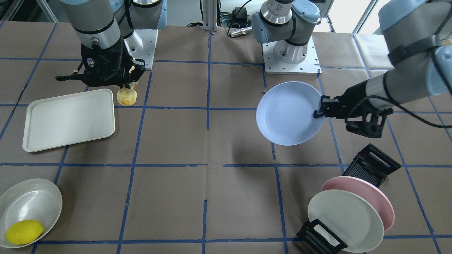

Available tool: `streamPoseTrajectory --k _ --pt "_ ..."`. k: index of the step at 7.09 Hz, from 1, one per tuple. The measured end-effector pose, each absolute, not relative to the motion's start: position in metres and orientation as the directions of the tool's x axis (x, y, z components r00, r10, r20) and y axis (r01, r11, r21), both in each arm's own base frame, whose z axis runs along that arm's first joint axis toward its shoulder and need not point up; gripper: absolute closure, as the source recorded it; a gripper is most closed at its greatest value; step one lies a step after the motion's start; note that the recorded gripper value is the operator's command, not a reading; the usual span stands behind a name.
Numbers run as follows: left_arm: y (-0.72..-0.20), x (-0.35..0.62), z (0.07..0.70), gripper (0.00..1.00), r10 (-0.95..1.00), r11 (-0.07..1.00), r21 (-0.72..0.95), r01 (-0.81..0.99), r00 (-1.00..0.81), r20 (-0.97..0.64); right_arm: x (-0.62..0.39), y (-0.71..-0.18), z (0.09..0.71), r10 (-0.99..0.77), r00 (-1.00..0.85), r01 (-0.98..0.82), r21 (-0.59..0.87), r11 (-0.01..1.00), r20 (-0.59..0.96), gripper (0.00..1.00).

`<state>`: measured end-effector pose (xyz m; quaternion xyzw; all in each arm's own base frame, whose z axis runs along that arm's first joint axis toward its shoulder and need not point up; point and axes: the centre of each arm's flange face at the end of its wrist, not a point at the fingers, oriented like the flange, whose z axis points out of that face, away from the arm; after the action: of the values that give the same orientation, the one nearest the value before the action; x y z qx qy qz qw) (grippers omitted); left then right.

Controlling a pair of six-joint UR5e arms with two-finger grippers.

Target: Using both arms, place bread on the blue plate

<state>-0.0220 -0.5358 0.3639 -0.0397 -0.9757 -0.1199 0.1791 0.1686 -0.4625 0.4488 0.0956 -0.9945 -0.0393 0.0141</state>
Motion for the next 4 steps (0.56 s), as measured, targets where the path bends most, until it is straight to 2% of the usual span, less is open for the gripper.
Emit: streamPoseTrajectory --k 4 --pt "-0.572 -0.147 0.276 0.98 0.043 0.99 0.098 0.101 -0.879 0.474 0.169 -0.46 0.447 -0.179 -0.984 -0.177 0.084 0.981 0.012 0.88"
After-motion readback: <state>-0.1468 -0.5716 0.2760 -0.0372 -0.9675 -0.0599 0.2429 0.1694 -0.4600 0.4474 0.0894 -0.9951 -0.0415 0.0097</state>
